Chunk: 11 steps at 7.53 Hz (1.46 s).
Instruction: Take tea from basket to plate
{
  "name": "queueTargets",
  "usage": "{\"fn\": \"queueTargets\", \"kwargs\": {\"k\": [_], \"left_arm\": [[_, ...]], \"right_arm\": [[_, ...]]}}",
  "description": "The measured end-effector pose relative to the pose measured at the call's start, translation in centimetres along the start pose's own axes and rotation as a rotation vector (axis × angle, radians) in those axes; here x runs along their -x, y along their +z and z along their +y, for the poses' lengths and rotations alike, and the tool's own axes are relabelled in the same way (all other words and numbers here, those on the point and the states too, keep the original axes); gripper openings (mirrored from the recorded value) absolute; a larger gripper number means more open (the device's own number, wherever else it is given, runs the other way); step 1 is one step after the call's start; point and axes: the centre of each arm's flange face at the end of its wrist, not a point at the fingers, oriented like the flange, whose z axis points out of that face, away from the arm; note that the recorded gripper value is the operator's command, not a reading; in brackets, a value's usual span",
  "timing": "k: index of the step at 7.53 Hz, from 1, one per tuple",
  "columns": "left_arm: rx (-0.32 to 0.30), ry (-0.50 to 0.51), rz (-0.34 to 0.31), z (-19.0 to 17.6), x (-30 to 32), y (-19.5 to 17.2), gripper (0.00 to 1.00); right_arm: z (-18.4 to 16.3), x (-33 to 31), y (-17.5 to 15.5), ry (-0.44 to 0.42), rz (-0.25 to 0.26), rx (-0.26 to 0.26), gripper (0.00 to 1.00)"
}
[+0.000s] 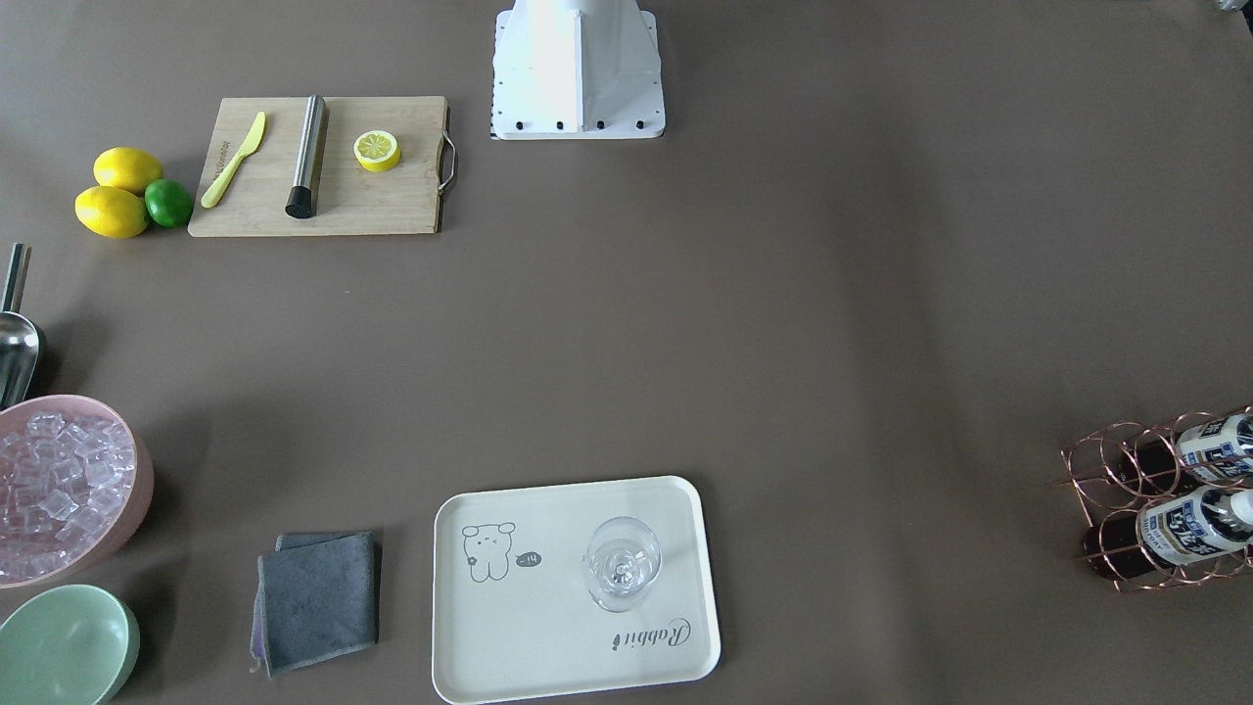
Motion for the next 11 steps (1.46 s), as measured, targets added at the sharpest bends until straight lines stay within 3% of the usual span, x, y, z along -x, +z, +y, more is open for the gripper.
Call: {"fn": "queueTargets", "kwargs": {"k": [11], "left_arm": [[-0.004,0.003,-0.001,-0.29,-0.03,-0.09,0.98]], "right_arm": [[0.00,0.03,-0.03,-0.001,0.000,-0.001,1.00]]}}
